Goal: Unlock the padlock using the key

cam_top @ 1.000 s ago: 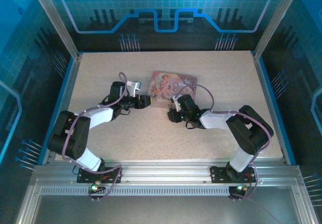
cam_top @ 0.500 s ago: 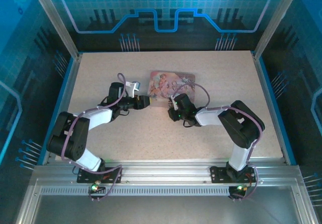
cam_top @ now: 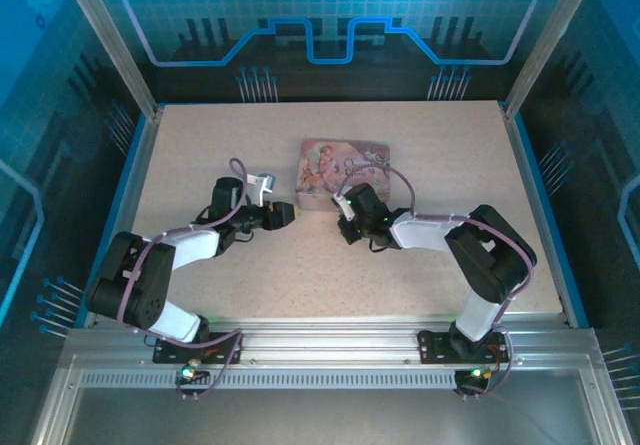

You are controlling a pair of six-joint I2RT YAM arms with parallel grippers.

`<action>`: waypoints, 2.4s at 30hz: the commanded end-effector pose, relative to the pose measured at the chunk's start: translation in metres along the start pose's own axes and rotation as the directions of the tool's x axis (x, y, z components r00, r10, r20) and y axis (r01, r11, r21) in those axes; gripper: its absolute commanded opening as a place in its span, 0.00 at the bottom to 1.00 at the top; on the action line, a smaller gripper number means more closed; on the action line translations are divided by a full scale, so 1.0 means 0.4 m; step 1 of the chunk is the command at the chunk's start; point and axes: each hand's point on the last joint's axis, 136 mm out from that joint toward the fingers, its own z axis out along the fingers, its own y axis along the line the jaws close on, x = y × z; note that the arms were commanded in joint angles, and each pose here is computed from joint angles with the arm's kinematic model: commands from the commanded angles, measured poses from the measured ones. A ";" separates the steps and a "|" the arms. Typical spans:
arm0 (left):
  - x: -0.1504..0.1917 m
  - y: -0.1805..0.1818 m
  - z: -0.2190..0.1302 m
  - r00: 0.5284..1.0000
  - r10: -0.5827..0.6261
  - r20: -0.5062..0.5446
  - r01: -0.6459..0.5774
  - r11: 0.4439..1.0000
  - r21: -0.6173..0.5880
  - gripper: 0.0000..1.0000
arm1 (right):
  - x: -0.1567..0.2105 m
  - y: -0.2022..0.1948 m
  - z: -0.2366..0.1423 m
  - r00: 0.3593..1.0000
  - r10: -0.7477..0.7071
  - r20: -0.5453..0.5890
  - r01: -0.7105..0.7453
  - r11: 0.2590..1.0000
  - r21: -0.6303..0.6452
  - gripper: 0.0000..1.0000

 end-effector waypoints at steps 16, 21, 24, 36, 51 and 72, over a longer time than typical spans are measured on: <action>-0.019 -0.028 -0.015 0.998 0.060 0.035 -0.061 0.997 0.049 0.52 | -0.059 -0.028 -0.031 0.828 -0.454 -0.330 0.524 0.836 0.163 0.00; -0.011 -0.006 -0.011 0.999 0.038 0.029 -0.039 0.999 0.021 0.52 | -0.089 -0.037 -0.036 0.779 -0.504 -0.372 0.601 0.769 0.217 0.00; -0.012 0.011 -0.010 0.999 0.015 0.033 -0.015 1.000 -0.001 0.52 | -0.087 0.008 -0.043 0.777 -0.547 -0.311 0.605 0.786 0.131 0.00; -0.026 0.046 -0.012 0.995 -0.066 0.075 0.069 0.997 -0.042 0.52 | -0.076 0.080 -0.059 0.929 -0.328 -0.172 0.279 0.926 -0.255 0.00; -0.084 0.112 0.019 0.968 -0.088 0.233 0.098 0.995 -0.033 0.57 | -0.079 0.161 -0.127 0.976 -0.192 -0.106 0.082 0.769 -0.633 0.00; -0.043 0.109 0.084 0.979 -0.108 0.175 0.090 0.990 0.109 0.54 | -0.135 0.089 0.019 0.844 -0.494 -0.208 0.513 0.858 0.042 0.00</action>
